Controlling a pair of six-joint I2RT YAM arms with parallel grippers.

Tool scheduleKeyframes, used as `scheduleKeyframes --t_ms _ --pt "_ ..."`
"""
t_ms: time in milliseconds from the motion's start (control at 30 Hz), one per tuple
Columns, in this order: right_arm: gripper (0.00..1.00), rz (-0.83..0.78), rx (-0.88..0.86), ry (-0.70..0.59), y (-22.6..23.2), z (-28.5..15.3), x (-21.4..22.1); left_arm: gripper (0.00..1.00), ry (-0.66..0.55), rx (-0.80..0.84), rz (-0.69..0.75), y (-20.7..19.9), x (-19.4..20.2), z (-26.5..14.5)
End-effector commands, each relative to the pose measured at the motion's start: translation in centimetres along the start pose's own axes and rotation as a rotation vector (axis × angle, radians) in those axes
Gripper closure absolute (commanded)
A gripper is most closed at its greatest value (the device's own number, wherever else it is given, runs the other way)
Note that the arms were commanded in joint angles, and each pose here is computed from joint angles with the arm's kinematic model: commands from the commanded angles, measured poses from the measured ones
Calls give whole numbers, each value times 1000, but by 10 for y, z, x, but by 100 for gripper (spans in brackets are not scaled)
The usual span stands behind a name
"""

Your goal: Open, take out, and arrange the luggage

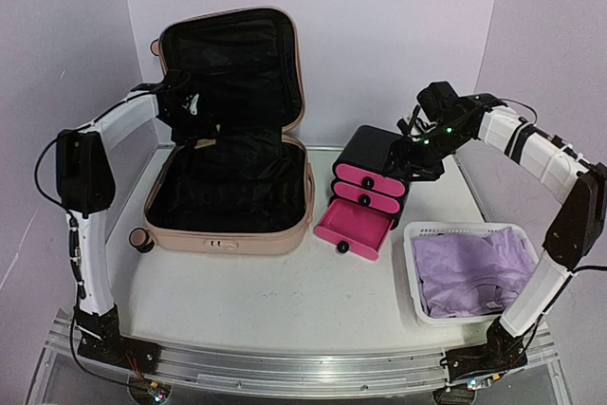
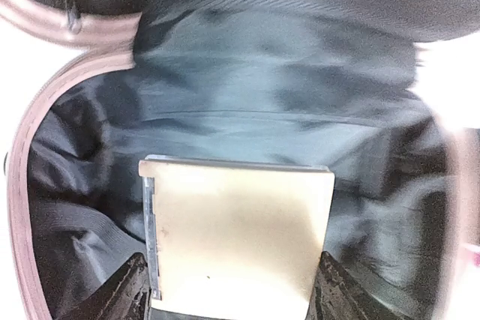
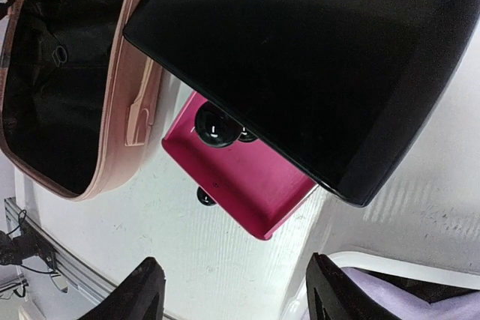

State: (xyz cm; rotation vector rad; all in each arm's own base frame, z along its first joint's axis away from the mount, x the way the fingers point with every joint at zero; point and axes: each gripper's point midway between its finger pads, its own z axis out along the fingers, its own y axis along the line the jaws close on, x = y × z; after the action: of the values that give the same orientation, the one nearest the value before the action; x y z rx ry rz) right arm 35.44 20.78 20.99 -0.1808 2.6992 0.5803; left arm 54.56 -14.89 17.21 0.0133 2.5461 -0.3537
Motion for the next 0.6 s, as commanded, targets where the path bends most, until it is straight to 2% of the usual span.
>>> scheduleKeyframes --t_ms 0,67,133,300,467,567 --pt "33 -40 -58 -123 25 -43 -22 50 -175 376 -52 -75 -23 -87" --pt "32 -47 -85 -137 38 -48 -25 49 -213 479 -20 -107 -13 -108" --pt "32 -68 -123 -149 60 -52 -27 49 -256 507 38 -136 3 -125" --pt "33 -68 -356 -176 133 -55 -31 50 -433 487 153 -197 47 -159" --pt "37 -34 -569 -220 187 -58 -34 51 -490 408 228 -236 93 -160" --pt "43 -38 -577 -225 198 -49 -30 52 -532 407 258 -255 112 -170"
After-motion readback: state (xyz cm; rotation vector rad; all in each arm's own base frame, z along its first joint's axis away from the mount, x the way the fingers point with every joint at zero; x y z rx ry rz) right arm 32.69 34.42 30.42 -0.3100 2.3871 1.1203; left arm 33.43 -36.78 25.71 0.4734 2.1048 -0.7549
